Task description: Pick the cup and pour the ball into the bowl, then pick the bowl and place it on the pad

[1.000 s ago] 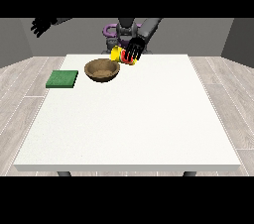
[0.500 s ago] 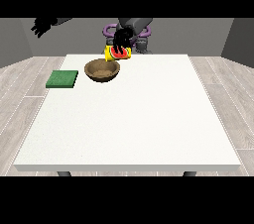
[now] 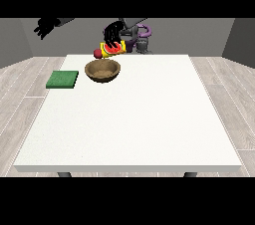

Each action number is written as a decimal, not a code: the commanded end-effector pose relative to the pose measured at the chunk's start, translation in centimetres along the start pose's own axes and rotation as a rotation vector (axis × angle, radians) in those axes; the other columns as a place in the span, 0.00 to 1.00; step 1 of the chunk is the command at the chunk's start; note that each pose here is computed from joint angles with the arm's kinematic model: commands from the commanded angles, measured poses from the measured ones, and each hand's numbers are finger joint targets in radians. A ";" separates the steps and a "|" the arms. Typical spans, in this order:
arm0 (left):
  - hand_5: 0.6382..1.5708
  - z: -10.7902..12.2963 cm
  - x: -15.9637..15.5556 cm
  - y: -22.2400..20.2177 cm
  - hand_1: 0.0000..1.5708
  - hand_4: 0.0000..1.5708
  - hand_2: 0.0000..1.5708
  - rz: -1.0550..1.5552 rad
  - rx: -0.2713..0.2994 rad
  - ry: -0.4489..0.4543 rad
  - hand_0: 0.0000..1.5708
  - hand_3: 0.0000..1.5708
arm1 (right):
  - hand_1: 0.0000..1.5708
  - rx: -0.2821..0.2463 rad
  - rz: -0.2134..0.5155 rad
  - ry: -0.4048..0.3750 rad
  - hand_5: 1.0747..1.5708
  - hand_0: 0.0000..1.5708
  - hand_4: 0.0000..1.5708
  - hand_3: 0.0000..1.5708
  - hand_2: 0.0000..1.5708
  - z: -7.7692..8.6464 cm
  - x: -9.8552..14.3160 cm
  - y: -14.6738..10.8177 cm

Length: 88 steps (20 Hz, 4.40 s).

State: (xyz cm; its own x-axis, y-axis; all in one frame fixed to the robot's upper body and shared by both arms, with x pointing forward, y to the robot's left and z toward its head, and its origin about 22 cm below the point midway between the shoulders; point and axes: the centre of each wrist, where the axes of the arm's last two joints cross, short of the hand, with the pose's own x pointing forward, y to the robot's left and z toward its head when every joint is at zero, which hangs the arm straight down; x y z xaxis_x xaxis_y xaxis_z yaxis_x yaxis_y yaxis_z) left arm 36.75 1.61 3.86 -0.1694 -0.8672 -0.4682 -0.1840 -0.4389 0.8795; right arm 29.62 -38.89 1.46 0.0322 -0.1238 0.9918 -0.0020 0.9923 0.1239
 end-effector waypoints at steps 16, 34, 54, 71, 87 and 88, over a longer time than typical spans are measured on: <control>1.00 -1.5 -17.9 1.9 0.00 0.73 0.00 1.369 0.215 0.338 0.00 0.00 | 0.00 -0.151 0.002 0.064 0.97 0.00 0.50 0.00 0.00 2.6 -2.5 -0.3; 0.99 5.3 -38.0 -1.7 0.00 0.63 0.00 1.870 0.300 0.140 0.00 0.00 | 0.00 -0.193 -0.114 0.026 0.99 0.00 0.44 0.00 0.00 3.9 -11.2 5.4; 0.97 8.2 -42.6 1.8 0.00 0.65 0.00 1.831 0.309 0.096 0.00 0.00 | 0.00 -0.191 -0.087 0.001 0.95 0.00 0.29 0.00 0.00 1.1 -12.9 8.3; 0.94 9.2 -44.0 3.3 0.00 0.70 0.00 1.851 0.372 -0.023 0.00 0.00 | 1.00 -0.494 0.184 0.180 0.88 1.00 0.59 0.98 1.00 6.0 -12.4 2.8; 0.96 12.7 -46.9 -1.7 0.00 0.77 0.00 1.864 0.359 0.167 0.00 0.00 | 1.00 -0.506 0.382 0.237 0.98 1.00 0.66 0.53 1.00 3.7 0.9 -3.0; 0.97 12.3 -46.4 -1.9 0.00 0.77 0.00 1.865 0.356 0.167 0.00 0.00 | 1.00 -0.489 0.408 0.236 0.98 1.00 0.67 0.46 1.00 3.1 1.4 -2.2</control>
State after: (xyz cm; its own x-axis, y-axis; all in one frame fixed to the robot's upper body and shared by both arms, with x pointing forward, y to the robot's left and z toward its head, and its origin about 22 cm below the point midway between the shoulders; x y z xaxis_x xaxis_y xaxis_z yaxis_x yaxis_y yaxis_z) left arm 33.28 45.00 23.51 -0.3005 -0.1253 0.9455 -0.0464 0.9921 0.1167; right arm 26.88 -35.46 -2.07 0.3413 0.0293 0.9395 0.3243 0.9345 -0.1470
